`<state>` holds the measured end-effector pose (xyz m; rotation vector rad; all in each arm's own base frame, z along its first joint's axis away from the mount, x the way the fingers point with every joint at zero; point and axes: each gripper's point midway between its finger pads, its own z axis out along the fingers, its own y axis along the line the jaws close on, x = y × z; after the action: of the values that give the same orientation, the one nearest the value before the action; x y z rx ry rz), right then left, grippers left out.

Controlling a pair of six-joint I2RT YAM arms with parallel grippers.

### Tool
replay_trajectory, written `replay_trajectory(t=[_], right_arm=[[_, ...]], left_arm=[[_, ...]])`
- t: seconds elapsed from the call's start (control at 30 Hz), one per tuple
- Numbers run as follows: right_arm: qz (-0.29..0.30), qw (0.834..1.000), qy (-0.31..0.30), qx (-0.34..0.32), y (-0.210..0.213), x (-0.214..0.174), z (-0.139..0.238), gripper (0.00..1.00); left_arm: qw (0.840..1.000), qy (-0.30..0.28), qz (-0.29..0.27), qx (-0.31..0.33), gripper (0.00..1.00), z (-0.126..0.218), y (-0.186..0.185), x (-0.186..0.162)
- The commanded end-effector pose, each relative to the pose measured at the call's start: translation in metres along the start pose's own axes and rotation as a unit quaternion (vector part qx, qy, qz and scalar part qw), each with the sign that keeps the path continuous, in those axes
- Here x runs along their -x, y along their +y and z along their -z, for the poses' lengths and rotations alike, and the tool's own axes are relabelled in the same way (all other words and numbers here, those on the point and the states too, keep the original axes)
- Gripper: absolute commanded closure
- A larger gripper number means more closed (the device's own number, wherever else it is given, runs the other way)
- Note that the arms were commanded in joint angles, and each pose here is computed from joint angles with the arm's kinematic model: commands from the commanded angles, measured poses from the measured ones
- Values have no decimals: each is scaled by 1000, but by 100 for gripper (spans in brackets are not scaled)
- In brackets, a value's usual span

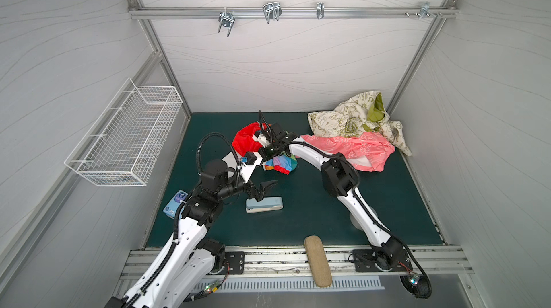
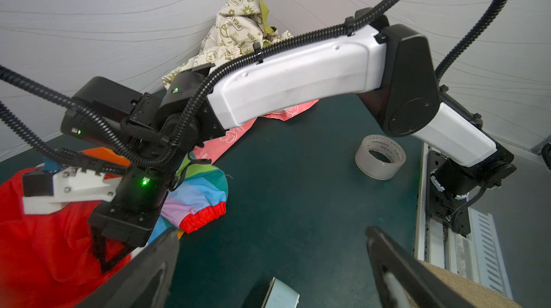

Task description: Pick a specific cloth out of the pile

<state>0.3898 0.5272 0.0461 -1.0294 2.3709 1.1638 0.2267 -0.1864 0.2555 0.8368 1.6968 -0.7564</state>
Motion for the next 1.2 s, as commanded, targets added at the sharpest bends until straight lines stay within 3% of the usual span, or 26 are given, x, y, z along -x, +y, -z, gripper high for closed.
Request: replay_trajectory(t=[0.0,0.27,0.43,0.5,0.7,0.83,1.0,1.07,1.17], right_arm=[[-14,997,-40,72,18,16,-20,89],[-13,984,-138,114,26,66,-25,89],[4,978,-177,114,25,81,-23,79],[15,976,-183,122,28,83,-23,70],[55,971,-178,147,44,82,-16,61],[68,969,-167,169,63,82,1,47],[82,970,-145,177,91,76,36,20],[76,973,-133,171,98,72,48,1],[81,975,-130,161,110,67,69,1]], left_arm=[[999,-30,-27,4,1,3,-3,16],[999,-34,-32,0,1,4,-6,19],[999,-32,-33,0,1,3,-6,19],[999,-31,-33,1,1,3,-5,19],[999,-31,-34,5,1,3,-4,18],[999,-33,-34,6,1,4,-5,20],[998,-39,-41,2,1,6,-9,23],[998,-40,-43,3,1,6,-10,22],[998,-41,-45,4,1,7,-12,23]])
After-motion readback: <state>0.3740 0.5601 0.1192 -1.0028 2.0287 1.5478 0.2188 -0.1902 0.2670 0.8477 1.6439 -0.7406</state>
